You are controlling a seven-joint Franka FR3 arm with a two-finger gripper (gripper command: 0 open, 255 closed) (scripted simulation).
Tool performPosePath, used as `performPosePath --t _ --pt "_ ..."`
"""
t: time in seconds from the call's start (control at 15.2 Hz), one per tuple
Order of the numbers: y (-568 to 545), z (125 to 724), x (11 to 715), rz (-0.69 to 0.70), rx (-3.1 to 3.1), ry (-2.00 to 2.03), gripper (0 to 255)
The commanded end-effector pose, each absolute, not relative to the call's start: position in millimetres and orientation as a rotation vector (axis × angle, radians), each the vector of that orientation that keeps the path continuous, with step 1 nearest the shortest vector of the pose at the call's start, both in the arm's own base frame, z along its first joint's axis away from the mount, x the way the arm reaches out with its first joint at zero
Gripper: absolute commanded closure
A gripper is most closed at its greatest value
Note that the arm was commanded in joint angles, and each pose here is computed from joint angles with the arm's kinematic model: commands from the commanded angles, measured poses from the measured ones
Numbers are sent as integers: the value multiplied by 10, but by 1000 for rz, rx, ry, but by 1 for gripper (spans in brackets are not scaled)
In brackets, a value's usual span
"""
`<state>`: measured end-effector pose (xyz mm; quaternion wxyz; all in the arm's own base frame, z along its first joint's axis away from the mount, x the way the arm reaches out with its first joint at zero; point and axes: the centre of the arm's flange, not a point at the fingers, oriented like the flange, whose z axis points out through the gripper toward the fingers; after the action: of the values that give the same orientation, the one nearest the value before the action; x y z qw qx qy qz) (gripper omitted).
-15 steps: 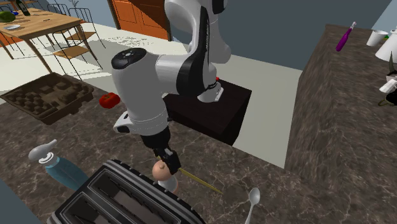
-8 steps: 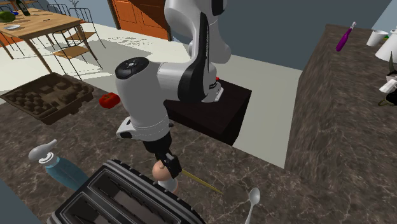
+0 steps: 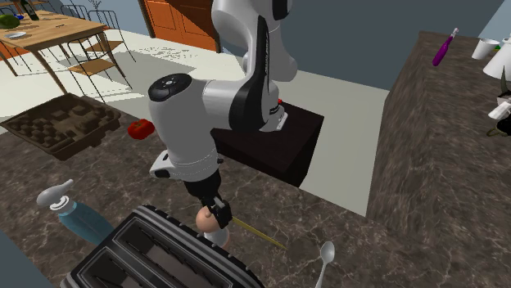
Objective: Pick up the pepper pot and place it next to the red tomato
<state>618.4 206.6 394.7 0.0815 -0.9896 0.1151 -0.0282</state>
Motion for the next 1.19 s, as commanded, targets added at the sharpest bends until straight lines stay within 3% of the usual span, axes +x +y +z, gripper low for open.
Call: performPosePath --t 0.0,1.12 --pt "2062 3943 6185 -84 -2958 345 255" --pt "2063 4629 6185 -84 -2958 345 255"
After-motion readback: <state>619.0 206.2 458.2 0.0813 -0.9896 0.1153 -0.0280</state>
